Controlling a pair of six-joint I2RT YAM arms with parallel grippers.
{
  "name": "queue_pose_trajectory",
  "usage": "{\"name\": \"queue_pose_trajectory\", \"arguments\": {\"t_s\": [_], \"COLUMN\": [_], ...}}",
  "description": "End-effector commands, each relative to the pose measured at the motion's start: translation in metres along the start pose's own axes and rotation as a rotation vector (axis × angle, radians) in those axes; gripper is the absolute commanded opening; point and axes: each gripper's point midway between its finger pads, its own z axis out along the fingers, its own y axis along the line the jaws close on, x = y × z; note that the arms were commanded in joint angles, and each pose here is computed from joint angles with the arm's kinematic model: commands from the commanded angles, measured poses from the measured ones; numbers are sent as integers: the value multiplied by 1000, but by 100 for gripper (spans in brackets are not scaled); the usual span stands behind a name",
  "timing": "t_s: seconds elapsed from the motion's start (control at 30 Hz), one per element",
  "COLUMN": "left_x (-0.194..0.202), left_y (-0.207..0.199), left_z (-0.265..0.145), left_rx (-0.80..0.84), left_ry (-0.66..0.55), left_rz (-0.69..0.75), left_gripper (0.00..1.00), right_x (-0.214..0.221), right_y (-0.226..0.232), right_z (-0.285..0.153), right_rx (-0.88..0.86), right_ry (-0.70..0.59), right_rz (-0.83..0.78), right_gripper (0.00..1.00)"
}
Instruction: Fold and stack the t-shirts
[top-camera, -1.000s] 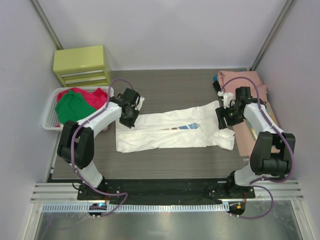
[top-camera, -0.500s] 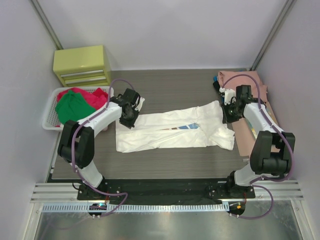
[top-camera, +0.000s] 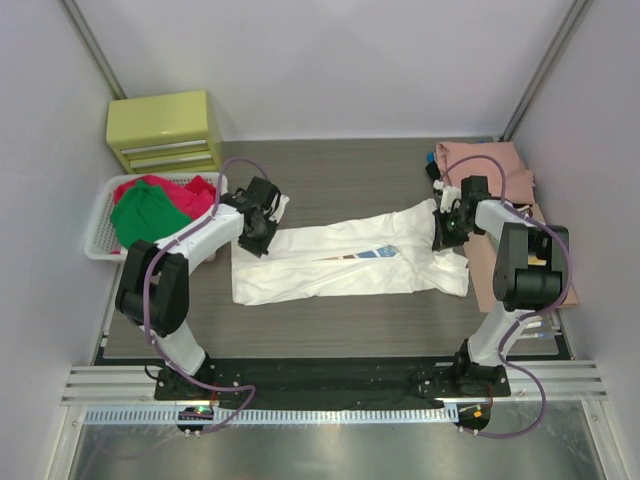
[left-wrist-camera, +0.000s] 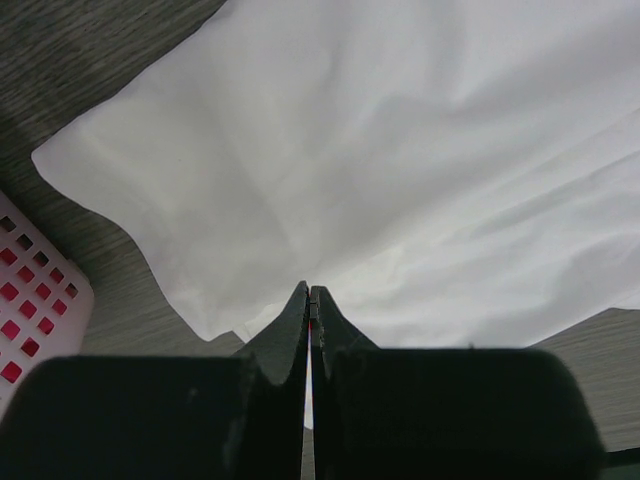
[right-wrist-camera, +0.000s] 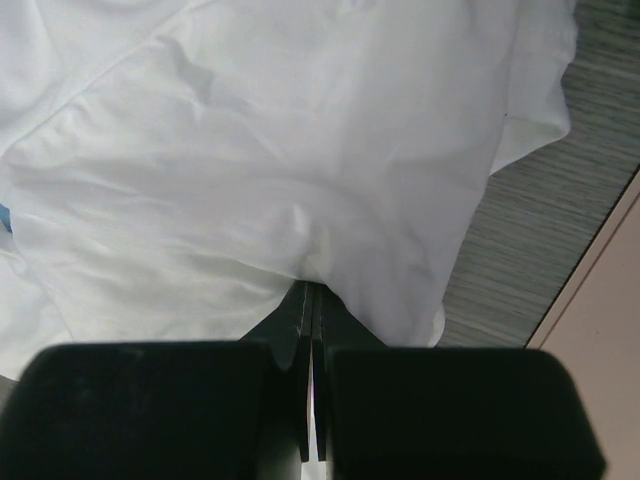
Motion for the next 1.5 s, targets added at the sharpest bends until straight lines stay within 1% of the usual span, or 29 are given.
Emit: {"name": "queue_pose_trajectory", "arguments": {"t_s": [0.0, 0.17, 0.23, 0.37, 0.43, 0.47, 0.5, 0.53, 0.6, 0.67, 0.73, 0.77, 0.8, 0.83, 0.87, 0.97, 1.03, 1.07, 1.13, 1.17, 1.27, 1.43, 1.47], "left_x": [-7, -9, -8, -5, -6, -5, -5, -7, -6, -6, -6, -6, -6, -6, -6, -7, -8, -9, -12, -13, -13, -15, -14], "left_y": [3, 2, 2, 1, 1, 1, 1, 1, 1, 1, 2, 2, 2, 1, 1, 1, 2, 3, 4, 4, 4, 4, 4], "left_z": [-3, -3, -1, 3, 5, 8, 9, 8, 8, 8, 7, 7, 6, 6, 5, 2, -1, -2, -4, -5, -4, -2, -1], "left_rx": [-9, -2, -2, 0, 0, 0, -1, 0, 0, -4, -5, -5, -5, -2, 0, -2, -5, -12, -12, -12, -12, -15, -15], "left_ry": [-27, -26, -23, -11, -8, 3, 6, 3, 5, 3, -1, 0, -1, -3, -3, -12, -21, -26, -44, -47, -40, -32, -26], "left_rz": [9, 9, 10, 10, 11, 11, 11, 11, 11, 11, 11, 11, 11, 11, 11, 10, 10, 9, 8, 8, 8, 9, 9], "left_gripper": [0, 0, 0, 0, 0, 0, 0, 0, 0, 0, 0, 0, 0, 0, 0, 0, 0, 0, 0, 0, 0, 0, 0], "right_x": [15, 9, -3, -59, -94, -103, -112, -117, -114, -106, -90, -83, -78, -67, -66, -49, -37, -25, -14, -15, -7, 6, 4], "right_y": [0, -2, -8, -2, 11, 18, 28, 34, 48, 52, 53, 52, 51, 48, 47, 45, 47, 49, 48, 43, 41, 50, 61], "right_z": [12, 5, -5, -67, -120, -135, -163, -176, -192, -191, -180, -176, -174, -171, -172, -171, -165, -158, -149, -147, -131, -83, -75], "right_rx": [6, 24, 73, 124, 134, 121, 122, 110, 75, 56, 51, 55, 63, 86, 98, 128, 111, 91, 86, 108, 101, 58, 45], "right_ry": [27, 6, -28, -240, -386, -429, -504, -536, -570, -561, -526, -507, -502, -493, -506, -493, -440, -381, -337, -343, -321, -187, -177], "right_rz": [-6, -18, -36, -67, -93, -82, -97, -103, -97, -98, -101, -101, -106, -122, -132, -123, -122, -115, -117, -129, -122, -122, -159], "right_gripper": [1, 1, 1, 1, 1, 1, 1, 1, 1, 1, 1, 13, 64, 86, 100, 99, 100, 100, 100, 100, 100, 100, 100]}}
